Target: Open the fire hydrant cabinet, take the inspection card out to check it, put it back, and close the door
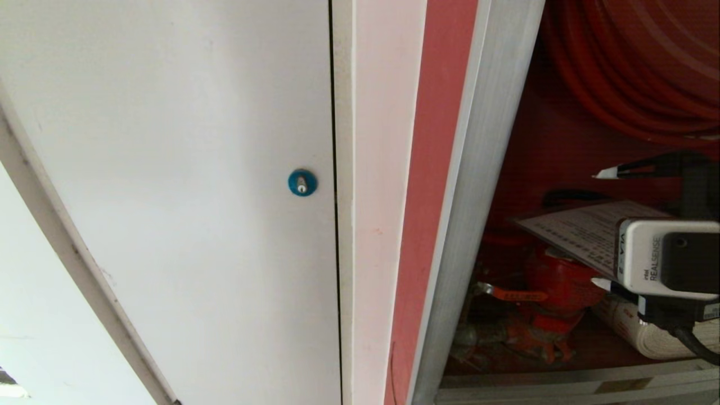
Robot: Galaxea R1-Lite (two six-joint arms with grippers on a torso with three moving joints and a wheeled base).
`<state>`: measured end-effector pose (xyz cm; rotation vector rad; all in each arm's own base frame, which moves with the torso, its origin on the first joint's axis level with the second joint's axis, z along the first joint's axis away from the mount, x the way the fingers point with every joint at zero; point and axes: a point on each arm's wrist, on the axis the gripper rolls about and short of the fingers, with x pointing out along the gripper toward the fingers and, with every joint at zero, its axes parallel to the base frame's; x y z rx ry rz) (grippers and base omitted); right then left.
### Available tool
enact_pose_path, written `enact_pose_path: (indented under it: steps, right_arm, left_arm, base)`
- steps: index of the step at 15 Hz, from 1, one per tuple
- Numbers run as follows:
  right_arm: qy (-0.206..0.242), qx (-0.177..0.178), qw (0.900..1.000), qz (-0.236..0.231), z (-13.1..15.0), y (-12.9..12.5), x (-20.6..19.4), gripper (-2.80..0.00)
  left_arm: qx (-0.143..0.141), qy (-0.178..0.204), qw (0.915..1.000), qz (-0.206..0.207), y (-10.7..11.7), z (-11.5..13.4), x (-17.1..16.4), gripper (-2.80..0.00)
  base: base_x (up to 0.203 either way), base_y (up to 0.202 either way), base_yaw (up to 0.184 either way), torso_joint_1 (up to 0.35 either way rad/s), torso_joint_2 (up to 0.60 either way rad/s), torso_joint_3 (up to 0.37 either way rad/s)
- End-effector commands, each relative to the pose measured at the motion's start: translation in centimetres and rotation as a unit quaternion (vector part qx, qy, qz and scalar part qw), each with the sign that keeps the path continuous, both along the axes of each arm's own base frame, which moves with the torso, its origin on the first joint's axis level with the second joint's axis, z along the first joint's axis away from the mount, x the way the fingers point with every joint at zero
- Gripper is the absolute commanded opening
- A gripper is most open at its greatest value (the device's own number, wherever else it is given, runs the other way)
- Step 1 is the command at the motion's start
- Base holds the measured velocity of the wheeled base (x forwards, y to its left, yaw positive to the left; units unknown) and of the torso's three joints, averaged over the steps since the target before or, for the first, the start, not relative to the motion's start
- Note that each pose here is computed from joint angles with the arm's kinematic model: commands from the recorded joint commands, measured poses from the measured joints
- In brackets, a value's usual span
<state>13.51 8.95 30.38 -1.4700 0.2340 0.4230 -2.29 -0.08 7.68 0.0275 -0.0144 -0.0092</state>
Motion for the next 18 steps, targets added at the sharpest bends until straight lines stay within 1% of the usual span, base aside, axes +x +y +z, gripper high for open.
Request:
enact_pose_path:
  steps: [1, 6, 8, 11, 14, 18]
  right_arm:
    - [0.002, -0.005, 1.000, -0.007, 0.1, 0.5, 1.1, 0.00]
    - [0.001, 0.005, 1.000, -0.012, 1.2, 1.8, 4.1, 0.00]
    - [0.008, 0.004, 1.000, -0.019, 1.0, 2.0, 5.3, 0.00]
    - [0.003, 0.010, 0.999, -0.031, 0.6, 2.1, 7.0, 0.00]
    - [0.009, 0.017, 0.999, -0.032, 0.5, 2.0, 8.4, 0.00]
    - [0.018, 0.020, 0.999, -0.028, 0.1, 1.9, 9.2, 0.00]
  left_arm:
    - [-0.001, 0.003, 1.0000, 0.000, 0.0, -0.2, 0.1, -2.80]
    - [0.000, 0.004, 1.0000, 0.000, 0.0, -0.2, 0.1, -2.80]
    - [0.000, 0.004, 1.0000, 0.001, 0.0, -0.2, 0.1, -2.80]
    - [-0.001, 0.004, 1.0000, 0.000, 0.0, -0.2, 0.1, -2.80]
    - [-0.001, 0.004, 1.0000, 0.000, 0.0, -0.2, 0.1, -2.80]
    - [-0.001, 0.004, 1.0000, 0.000, 0.0, -0.2, 0.1, -2.80]
  base:
    - [0.000, 0.000, 0.000, 0.000, 0.00, 0.000]
    - [0.000, 0.000, 0.000, 0.000, 0.00, 0.000]
    - [0.000, 0.000, 0.000, 0.000, 0.00, 0.000]
    - [0.000, 0.000, 0.000, 0.000, 0.00, 0.000]
    - [0.000, 0.000, 0.000, 0.000, 0.00, 0.000]
    - [0.000, 0.000, 0.000, 0.000, 0.00, 0.000]
